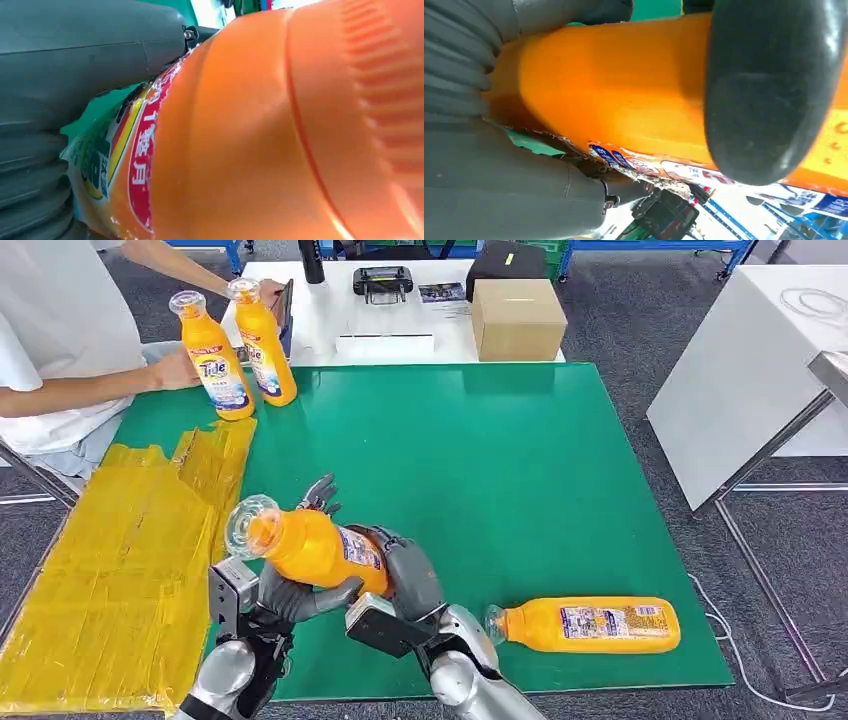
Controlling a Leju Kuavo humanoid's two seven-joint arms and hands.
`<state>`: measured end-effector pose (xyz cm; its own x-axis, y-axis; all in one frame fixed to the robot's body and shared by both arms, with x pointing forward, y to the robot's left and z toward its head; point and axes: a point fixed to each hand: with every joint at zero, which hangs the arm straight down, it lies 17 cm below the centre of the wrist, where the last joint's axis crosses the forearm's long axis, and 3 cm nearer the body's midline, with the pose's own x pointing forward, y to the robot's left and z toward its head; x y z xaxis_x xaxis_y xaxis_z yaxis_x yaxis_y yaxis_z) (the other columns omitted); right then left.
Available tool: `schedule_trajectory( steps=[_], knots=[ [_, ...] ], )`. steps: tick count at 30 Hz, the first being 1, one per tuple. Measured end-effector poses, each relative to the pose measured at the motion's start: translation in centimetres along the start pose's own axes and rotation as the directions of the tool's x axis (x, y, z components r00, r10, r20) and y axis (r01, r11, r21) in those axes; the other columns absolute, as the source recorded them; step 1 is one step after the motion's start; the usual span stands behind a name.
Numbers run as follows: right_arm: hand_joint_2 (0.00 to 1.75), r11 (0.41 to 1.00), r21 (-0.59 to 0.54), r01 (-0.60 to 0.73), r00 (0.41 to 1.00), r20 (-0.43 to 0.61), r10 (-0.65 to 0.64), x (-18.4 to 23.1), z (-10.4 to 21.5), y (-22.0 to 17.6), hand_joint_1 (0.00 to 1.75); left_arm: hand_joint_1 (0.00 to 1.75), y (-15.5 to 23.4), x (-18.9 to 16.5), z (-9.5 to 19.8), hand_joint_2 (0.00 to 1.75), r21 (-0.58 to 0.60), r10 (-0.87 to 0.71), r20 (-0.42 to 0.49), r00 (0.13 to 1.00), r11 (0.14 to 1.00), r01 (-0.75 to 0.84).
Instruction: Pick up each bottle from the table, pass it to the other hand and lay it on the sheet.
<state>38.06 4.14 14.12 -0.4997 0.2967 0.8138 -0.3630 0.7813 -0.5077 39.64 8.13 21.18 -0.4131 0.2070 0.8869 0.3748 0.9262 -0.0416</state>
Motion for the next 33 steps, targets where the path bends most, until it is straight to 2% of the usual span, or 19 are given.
schedule_trajectory(
  steps=[5,6,7,18,24,31,32,33],
  knots=[
    [1.75,1.0,0.0,0.0,1.0,0.002,0.0,0.1,0.0,0.0,1.75,0.0,0.0,0.0,0.0,1.75,0.0,0.0,0.0,1.0,1.0,0.0],
    [1.75,1.0,0.0,0.0,1.0,0.002,0.0,0.1,0.0,0.0,1.75,0.26,0.0,0.0,0.0,1.75,0.0,0.0,0.0,1.0,1.0,0.0],
    [1.75,1.0,0.0,0.0,1.0,0.002,0.0,0.1,0.0,0.0,1.75,1.75,0.0,0.0,0.0,1.75,0.0,0.0,0.0,1.0,1.0,0.0],
    [1.75,1.0,-0.012,0.014,1.0,0.002,-0.014,0.3,0.2,-0.1,1.75,1.75,1.1,0.6,0.2,1.75,0.053,0.04,0.024,0.999,0.998,-0.042],
    [1.75,0.999,-0.027,0.047,0.999,0.024,-0.046,1.1,0.3,-0.2,1.75,1.75,2.4,3.1,1.4,1.75,0.11,0.069,0.092,0.993,0.991,-0.079],
    [1.75,0.997,-0.034,0.066,0.997,0.049,-0.065,2.5,0.8,0.2,1.75,1.75,2.7,4.9,2.9,1.75,0.128,0.055,0.118,0.991,0.989,-0.07],
    [1.75,0.997,-0.036,0.067,0.997,0.051,-0.066,2.6,0.8,0.2,0.86,1.75,2.7,5.0,2.9,1.75,0.126,0.049,0.121,0.991,0.99,-0.064],
    [1.75,0.997,-0.038,0.069,0.996,0.053,-0.067,2.7,0.8,0.1,0.07,1.75,2.6,5.1,2.9,1.75,0.124,0.044,0.123,0.991,0.99,-0.059]
  ],
)
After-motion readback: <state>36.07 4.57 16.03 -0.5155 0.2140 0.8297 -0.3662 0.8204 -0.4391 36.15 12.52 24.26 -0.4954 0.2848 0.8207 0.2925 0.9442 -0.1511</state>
